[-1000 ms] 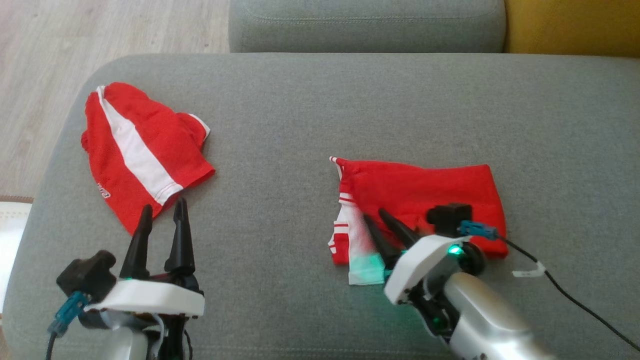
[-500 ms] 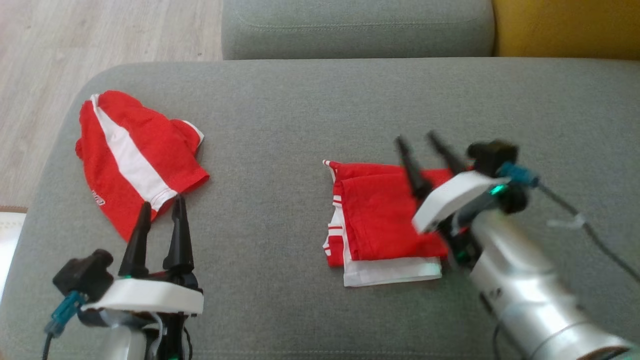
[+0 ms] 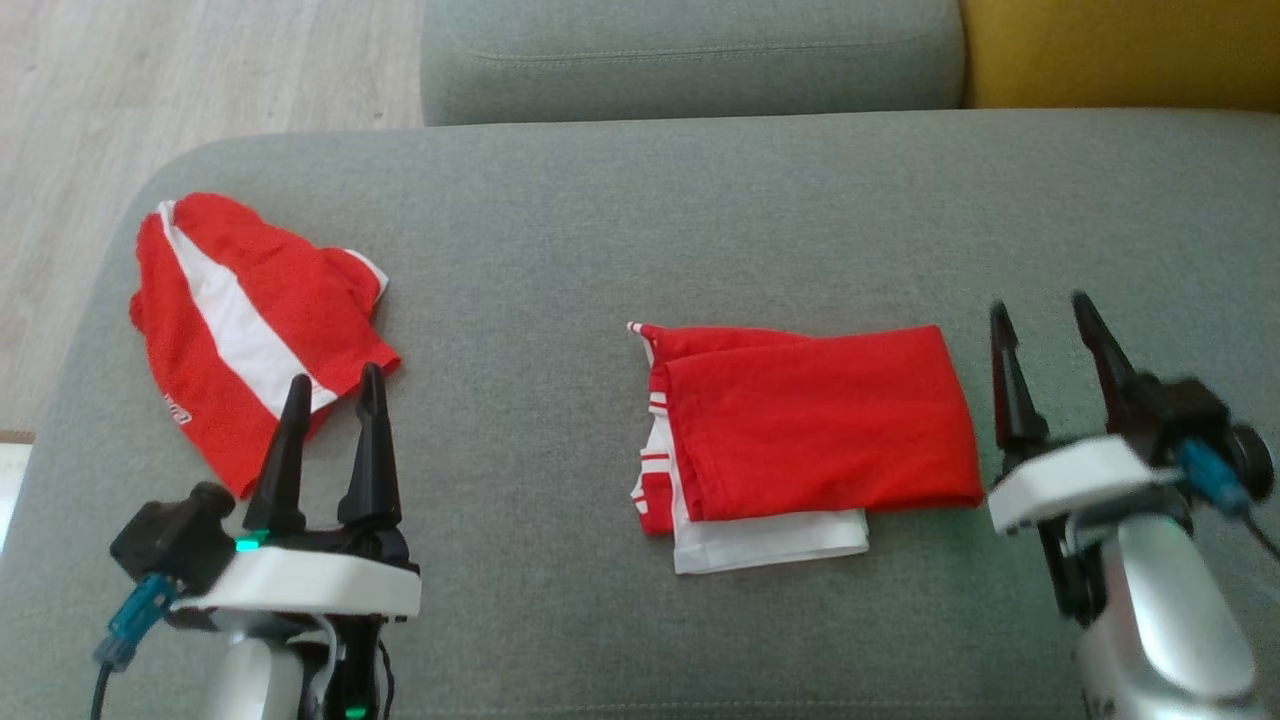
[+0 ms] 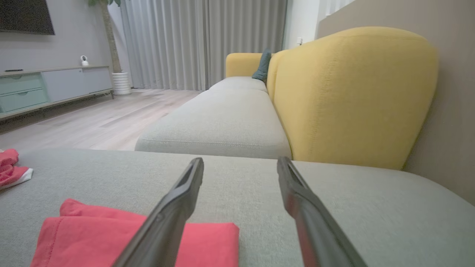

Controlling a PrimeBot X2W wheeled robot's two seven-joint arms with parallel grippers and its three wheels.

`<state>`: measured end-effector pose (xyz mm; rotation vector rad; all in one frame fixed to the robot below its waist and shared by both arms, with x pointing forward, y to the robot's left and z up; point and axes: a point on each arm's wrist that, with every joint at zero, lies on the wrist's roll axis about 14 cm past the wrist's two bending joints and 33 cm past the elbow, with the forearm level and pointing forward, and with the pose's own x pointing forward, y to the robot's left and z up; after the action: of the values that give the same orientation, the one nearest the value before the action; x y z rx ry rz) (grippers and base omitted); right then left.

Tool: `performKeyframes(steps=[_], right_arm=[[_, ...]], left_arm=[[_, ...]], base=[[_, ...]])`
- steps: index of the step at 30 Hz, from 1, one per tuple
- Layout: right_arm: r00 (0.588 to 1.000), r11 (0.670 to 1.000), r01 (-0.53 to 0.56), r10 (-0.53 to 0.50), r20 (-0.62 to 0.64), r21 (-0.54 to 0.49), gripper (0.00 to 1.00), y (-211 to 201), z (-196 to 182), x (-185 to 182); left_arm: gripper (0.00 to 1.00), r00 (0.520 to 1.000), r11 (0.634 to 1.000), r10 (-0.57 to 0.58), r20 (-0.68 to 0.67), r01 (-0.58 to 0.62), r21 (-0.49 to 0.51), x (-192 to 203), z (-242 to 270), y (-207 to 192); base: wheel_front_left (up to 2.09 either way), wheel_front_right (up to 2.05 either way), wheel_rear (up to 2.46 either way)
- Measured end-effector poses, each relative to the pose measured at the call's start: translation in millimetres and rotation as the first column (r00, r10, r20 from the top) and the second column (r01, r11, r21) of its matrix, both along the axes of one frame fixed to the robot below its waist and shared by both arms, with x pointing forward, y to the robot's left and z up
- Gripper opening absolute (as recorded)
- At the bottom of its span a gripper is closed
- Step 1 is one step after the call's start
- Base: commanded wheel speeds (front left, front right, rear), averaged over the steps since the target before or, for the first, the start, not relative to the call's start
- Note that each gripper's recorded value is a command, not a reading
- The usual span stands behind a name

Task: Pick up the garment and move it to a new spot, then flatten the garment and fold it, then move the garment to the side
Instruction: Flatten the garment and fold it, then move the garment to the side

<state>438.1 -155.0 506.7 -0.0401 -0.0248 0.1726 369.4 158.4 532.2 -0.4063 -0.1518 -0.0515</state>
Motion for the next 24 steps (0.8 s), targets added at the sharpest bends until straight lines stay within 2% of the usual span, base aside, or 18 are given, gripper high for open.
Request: performKeyframes(steps=[6, 9, 12, 20, 24], right_arm=[[0.997, 0.997, 0.079, -0.080, 0.015, 0.016, 1.00, -19, -4, -25], [0.995, 0.995, 0.096, -0.097, 0.012, 0.026, 1.00, -24, -6, -32], [0.995, 0.993, 0.096, -0.095, -0.008, 0.066, 1.00, -22, -12, -39], [0.997, 0.994, 0.079, -0.078, -0.015, 0.071, 1.00, -15, -14, -39], [0.994, 0.989, 0.088, -0.080, -0.073, 0.116, 1.00, -14, -30, -37]], left_arm=[[1.00, 0.999, 0.997, -0.033, 0.037, 0.031, 0.066, 4, 10, -11], [1.00, 0.998, 0.997, -0.040, 0.047, 0.037, 0.066, 5, 14, -13], [1.00, 0.998, 0.997, -0.042, 0.049, 0.039, 0.062, 5, 14, -14], [1.00, 0.999, 0.999, -0.026, 0.021, 0.025, 0.044, 0, 6, -10], [1.00, 1.000, 0.999, -0.020, 0.002, 0.020, 0.044, 1, -1, -8]], base=[[0.00, 0.00, 0.00], [0.00, 0.00, 0.00], [0.00, 0.00, 0.00], [0.00, 0.00, 0.00], [0.00, 0.00, 0.00]])
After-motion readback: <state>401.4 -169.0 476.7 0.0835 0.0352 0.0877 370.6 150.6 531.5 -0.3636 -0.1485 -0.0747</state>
